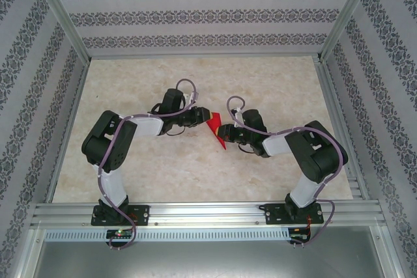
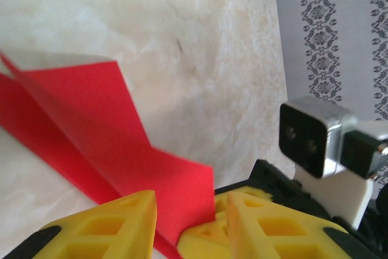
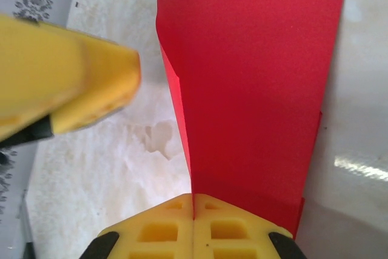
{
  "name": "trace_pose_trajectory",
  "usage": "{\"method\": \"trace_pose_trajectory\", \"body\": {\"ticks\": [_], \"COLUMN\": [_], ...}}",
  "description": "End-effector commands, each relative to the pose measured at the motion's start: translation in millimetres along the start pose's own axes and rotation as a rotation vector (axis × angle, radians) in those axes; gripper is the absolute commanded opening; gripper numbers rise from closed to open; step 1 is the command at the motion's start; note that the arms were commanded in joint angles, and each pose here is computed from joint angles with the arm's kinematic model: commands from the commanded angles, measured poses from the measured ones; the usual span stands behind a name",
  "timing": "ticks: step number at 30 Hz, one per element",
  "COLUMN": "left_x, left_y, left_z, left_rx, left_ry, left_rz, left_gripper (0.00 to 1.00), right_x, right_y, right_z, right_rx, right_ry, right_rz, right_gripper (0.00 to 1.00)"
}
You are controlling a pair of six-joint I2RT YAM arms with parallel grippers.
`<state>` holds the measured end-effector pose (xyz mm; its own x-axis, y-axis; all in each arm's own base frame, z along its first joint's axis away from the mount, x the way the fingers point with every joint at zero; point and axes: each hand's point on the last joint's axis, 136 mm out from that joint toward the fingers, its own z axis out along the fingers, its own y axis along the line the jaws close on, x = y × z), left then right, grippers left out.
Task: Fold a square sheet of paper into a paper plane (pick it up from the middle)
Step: Fold the wing for the fifth time at the center of the table.
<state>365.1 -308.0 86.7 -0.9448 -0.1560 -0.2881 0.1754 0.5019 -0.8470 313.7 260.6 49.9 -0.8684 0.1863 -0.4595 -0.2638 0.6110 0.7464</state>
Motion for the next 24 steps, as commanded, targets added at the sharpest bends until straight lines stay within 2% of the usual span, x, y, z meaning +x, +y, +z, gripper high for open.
{"method": "trace_pose_trajectory", "body": {"ticks": [1,24], "left_x": [-2,19], "left_y": [-13,0], "left_z": [-4,25], "left_rx": [0.068,0.080], "left_ry": [-0.015,0.069], "left_rz": [0.061,0.085], "left_gripper": [0.36,0.31], "right_x": [-1,16], "right_y": [5,-26], "right_z": [1,4], "right_rx": [-0.057,0.009], "right_ry": [-0.019,0.014], "right_rz": [0.073,0.247], "right_gripper": [0.00,0.00]}}
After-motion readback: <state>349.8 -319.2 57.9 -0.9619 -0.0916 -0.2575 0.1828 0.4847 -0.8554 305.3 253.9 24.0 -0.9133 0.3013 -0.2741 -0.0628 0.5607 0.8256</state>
